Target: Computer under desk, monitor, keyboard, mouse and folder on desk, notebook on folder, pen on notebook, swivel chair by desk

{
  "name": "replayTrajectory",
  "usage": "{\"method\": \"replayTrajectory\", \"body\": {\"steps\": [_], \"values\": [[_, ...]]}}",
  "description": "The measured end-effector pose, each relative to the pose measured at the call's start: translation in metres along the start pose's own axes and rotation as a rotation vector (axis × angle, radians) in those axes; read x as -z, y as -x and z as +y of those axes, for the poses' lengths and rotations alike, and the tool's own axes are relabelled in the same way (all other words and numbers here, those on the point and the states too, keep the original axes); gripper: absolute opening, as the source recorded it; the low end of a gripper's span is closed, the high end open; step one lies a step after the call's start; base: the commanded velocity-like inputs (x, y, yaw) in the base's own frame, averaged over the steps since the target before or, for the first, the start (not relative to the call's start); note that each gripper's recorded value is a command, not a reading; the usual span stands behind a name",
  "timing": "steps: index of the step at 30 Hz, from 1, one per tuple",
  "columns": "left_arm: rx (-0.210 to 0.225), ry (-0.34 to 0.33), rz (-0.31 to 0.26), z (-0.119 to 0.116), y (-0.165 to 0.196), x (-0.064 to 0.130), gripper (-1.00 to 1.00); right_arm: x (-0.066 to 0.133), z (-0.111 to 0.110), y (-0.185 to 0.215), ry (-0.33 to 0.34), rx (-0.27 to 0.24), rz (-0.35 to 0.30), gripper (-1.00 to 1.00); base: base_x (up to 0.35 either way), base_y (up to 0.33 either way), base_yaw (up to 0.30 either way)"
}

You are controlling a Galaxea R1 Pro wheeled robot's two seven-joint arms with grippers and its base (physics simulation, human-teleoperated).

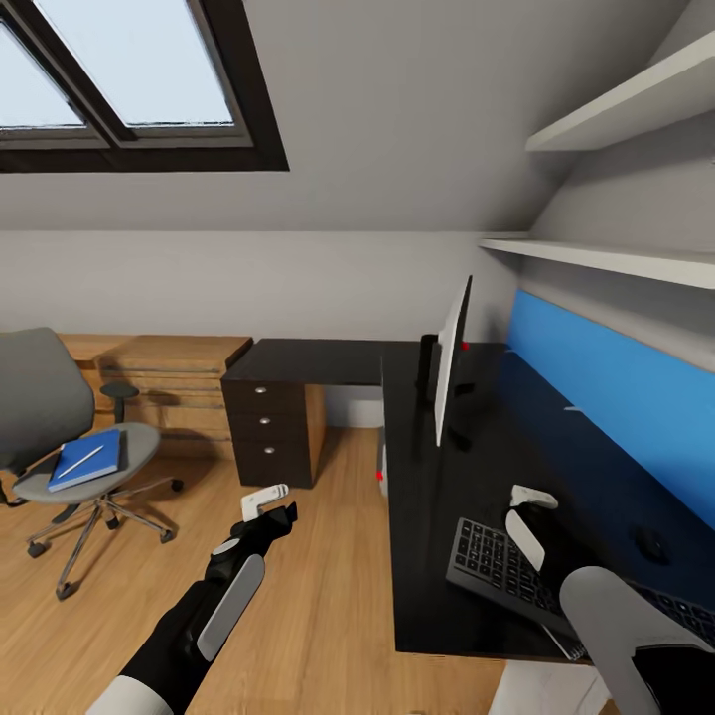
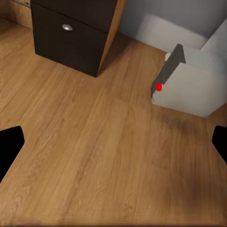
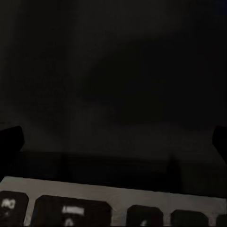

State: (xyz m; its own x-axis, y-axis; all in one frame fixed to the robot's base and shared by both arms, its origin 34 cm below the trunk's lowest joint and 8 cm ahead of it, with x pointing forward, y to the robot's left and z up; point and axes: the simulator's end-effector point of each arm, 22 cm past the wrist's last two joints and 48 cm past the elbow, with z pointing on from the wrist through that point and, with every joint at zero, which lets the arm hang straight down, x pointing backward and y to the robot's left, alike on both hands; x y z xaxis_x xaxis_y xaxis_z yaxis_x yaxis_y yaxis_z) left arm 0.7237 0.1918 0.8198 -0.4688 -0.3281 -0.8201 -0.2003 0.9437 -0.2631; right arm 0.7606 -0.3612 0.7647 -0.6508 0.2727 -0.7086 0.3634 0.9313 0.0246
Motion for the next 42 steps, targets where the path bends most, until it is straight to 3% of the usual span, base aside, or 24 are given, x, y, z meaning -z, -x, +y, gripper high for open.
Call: {"method": "replayTrajectory", "body": {"steps": [11, 26, 42], "values": [[0.001, -0.001, 0.0, 0.0, 0.0, 0.0, 1.0, -0.003, -0.002, -0.014, -0.008, 0.008, 0.032, 1.0, -0.109, 0.0, 0.0], [0.005, -0.006, -0.004, -0.002, 0.002, 0.001, 1.0, -0.003, -0.001, -0.014, -0.007, 0.012, 0.027, 1.0, -0.064, 0.0, 0.0], [0.005, -0.005, -0.005, -0.002, 0.003, 0.002, 1.0, -0.002, 0.0, -0.011, -0.005, 0.013, 0.019, 1.0, 0.228, 0.0, 0.0]]}}
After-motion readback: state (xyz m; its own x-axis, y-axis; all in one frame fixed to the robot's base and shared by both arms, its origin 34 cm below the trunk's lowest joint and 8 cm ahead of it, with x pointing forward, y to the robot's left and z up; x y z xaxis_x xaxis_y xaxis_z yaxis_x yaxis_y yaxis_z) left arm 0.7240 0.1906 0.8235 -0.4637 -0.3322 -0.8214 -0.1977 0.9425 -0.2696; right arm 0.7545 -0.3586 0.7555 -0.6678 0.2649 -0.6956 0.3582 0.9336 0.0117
